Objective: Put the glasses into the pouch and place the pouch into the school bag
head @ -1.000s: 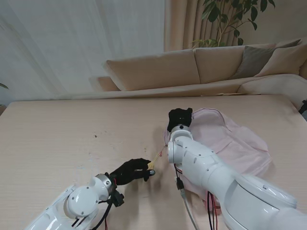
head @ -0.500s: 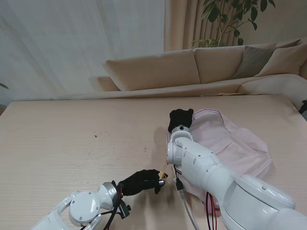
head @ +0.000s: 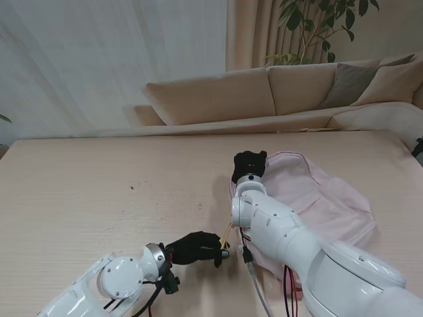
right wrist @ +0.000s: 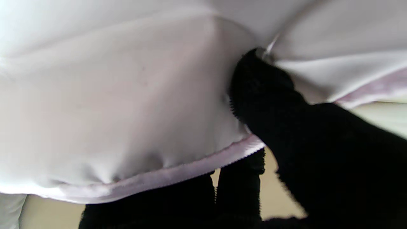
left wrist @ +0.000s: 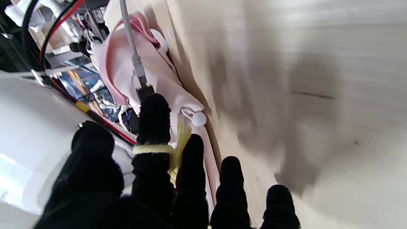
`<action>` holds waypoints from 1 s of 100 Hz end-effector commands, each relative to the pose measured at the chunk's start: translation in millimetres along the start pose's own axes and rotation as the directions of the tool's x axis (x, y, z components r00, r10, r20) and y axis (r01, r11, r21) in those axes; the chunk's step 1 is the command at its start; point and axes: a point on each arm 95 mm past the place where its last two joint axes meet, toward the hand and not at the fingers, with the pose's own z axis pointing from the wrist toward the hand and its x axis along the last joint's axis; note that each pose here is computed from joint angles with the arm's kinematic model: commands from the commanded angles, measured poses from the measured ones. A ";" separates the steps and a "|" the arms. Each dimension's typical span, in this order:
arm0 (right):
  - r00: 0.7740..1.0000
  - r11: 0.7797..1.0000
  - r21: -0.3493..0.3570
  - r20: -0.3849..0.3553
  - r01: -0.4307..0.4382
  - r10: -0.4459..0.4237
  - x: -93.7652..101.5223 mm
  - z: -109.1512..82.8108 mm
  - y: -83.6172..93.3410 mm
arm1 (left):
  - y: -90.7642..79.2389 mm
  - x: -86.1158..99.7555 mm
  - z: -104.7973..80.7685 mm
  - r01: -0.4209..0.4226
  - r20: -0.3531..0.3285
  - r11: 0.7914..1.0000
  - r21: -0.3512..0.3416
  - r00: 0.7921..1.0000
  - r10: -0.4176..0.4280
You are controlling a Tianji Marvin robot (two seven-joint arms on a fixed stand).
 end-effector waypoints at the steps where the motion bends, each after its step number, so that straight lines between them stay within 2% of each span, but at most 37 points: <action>1: 1.000 1.000 0.006 -0.008 -0.002 0.002 -3.3 -1.0 -2.0 | -4.3 2.6 -2.4 -0.019 -0.005 1.000 0.014 1.000 0.019; 14: 0.999 1.000 0.005 -0.025 -0.022 0.022 -1.6 -3.1 0.2 | -21.1 2.2 -6.0 -0.118 0.034 0.990 0.075 0.993 0.116; 22: 0.999 0.999 0.004 -0.040 -0.034 0.034 -0.8 -4.0 1.8 | -32.2 1.2 -8.4 -0.187 0.069 0.975 0.118 0.981 0.180; 31: 0.997 0.999 0.004 -0.076 -0.033 0.034 -0.5 -4.7 3.4 | -42.9 -0.2 -7.6 -0.225 0.106 0.959 0.174 0.972 0.209; 46: 0.994 0.999 -0.001 -0.104 -0.038 0.038 0.3 -5.7 5.2 | -60.6 -5.3 0.3 -0.308 0.161 0.911 0.274 0.949 0.273; 51: 0.993 0.999 -0.002 -0.110 -0.047 0.046 0.4 -6.1 5.5 | -64.9 -6.6 3.9 -0.308 0.168 0.907 0.288 0.948 0.269; 62: 0.991 0.998 0.007 -0.121 -0.059 0.060 0.1 -6.9 6.7 | -72.7 -8.8 9.7 -0.318 0.185 0.908 0.273 0.944 0.275; 75: 0.982 0.994 0.021 -0.153 -0.109 0.111 -0.4 -7.4 8.2 | -79.7 -11.5 17.9 -0.304 0.179 0.906 0.296 0.949 0.260; 81: 0.977 0.992 0.028 -0.172 -0.126 0.129 -1.4 -8.1 10.1 | -82.5 -11.5 18.5 -0.320 0.182 0.901 0.293 0.944 0.276; 88: 0.965 0.986 0.048 -0.202 -0.163 0.169 -2.8 -9.9 12.9 | -86.2 -11.6 18.8 -0.335 0.182 0.890 0.308 0.940 0.290; 100: 0.934 0.964 0.058 -0.238 -0.259 0.266 -5.9 -16.0 23.2 | -91.5 -10.7 19.3 -0.280 0.162 0.884 0.376 0.958 0.234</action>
